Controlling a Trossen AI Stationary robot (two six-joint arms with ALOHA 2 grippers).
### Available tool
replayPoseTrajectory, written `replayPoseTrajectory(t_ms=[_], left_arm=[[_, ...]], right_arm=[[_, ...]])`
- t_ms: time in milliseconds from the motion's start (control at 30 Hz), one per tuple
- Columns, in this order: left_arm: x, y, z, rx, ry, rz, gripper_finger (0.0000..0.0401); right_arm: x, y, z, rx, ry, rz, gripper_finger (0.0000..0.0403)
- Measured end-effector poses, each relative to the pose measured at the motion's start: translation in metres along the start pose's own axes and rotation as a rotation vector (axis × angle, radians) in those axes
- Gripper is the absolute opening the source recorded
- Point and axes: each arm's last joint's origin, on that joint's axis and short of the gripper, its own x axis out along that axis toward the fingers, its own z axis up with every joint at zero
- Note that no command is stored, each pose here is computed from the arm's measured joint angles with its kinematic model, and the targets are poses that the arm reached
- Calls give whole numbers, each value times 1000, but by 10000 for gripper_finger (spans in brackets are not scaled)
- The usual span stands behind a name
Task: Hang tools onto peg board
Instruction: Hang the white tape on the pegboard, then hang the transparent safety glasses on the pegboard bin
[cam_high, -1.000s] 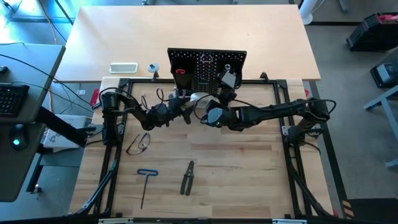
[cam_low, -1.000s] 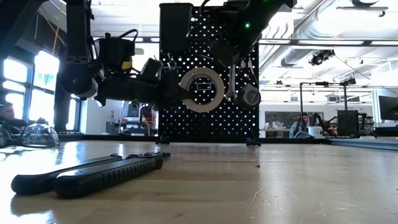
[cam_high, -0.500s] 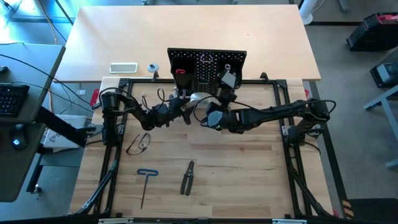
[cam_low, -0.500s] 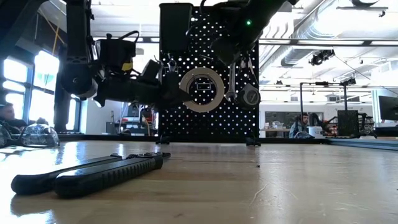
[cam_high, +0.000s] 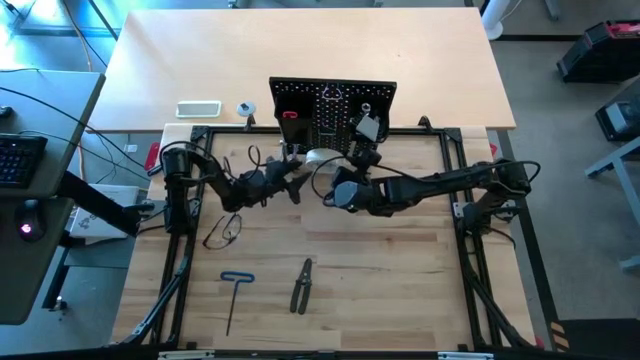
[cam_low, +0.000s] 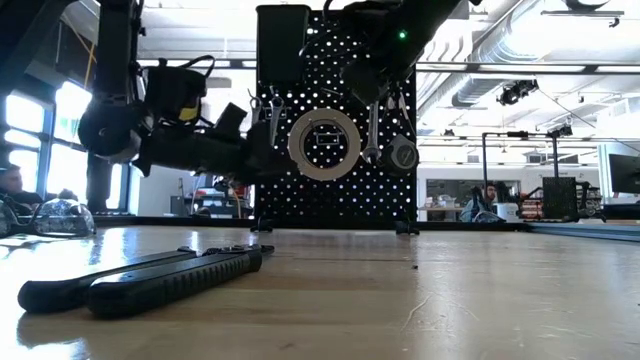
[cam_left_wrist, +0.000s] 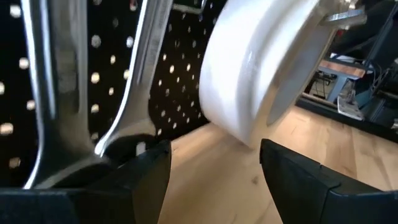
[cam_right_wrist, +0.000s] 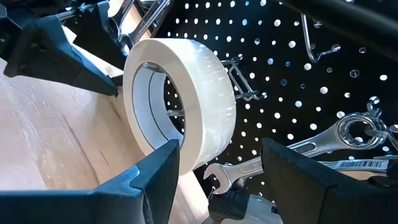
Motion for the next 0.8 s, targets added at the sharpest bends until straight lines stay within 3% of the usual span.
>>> replayPoseTrajectory(t_ms=[800], left_arm=[[-58,-10,-24,-62,150,-201,237]], right_arm=[[-57,34,-5,-125,-92,62,217]])
